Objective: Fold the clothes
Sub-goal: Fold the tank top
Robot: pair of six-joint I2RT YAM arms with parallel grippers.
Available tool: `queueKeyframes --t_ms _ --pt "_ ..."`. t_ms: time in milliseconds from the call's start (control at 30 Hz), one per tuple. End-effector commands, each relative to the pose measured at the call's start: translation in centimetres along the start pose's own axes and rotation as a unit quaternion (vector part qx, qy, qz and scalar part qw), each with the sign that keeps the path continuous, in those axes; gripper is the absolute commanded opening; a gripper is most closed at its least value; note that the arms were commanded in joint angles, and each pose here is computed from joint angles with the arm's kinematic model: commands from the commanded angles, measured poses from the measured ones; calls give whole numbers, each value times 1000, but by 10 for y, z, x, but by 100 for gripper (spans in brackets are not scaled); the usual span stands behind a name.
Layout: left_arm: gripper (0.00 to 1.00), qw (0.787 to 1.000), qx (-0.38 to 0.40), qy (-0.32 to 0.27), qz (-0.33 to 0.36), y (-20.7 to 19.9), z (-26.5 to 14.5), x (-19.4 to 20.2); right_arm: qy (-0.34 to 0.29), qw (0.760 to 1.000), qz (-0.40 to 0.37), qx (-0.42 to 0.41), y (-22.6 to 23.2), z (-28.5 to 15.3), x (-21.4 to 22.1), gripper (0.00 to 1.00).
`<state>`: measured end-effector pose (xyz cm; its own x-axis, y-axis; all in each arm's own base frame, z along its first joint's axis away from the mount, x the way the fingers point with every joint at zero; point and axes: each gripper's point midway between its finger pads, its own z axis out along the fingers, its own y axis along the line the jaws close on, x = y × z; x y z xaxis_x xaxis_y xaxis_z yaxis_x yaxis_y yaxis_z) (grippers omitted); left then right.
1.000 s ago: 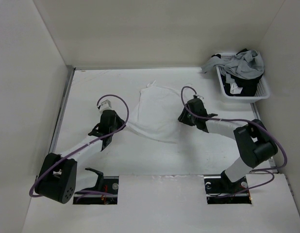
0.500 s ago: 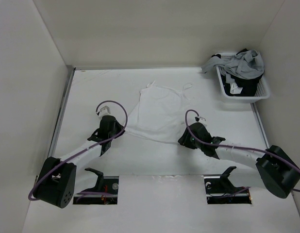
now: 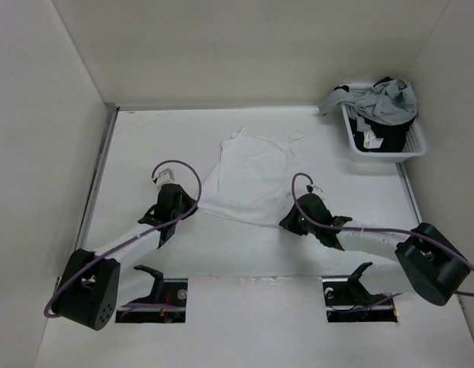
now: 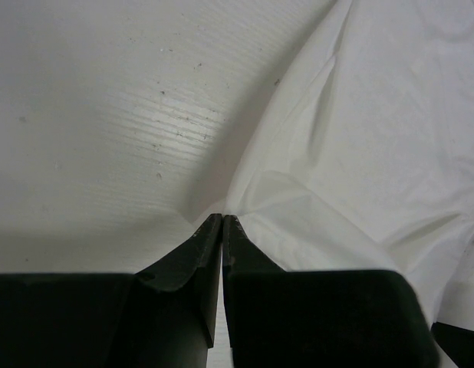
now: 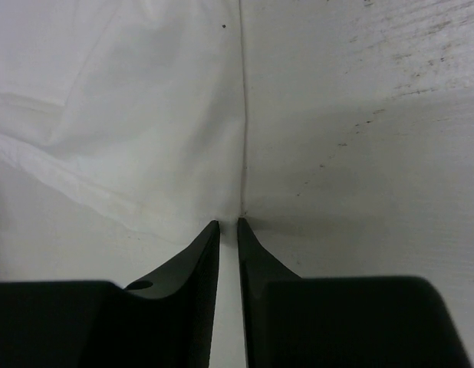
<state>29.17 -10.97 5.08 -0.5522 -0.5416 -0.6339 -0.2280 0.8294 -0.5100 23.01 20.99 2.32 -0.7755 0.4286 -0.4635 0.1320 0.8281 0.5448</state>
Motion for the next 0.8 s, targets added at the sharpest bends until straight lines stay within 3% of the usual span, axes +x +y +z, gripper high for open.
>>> queueKeyframes --t_ms 0,100,233,400,600,767 --pt "3 999 27 -20 -9 -12 -2 -9 -3 999 15 -33 13 3 -4 13" --pt "2 999 37 -29 -12 -19 -7 -16 -18 999 14 -46 21 -3 -14 3" --pt "0 993 91 -64 -28 -55 -38 -48 -61 995 0 -74 42 -39 -41 0" --pt "0 976 149 -156 -27 -102 -121 -115 -155 982 -54 -98 78 -141 -92 0" --pt "0 933 237 -266 -44 -149 -244 -193 -259 951 -92 -144 120 -271 -148 0" --pt "0 912 277 -300 -50 -175 -291 -223 -296 931 -117 -180 150 -330 -169 0"
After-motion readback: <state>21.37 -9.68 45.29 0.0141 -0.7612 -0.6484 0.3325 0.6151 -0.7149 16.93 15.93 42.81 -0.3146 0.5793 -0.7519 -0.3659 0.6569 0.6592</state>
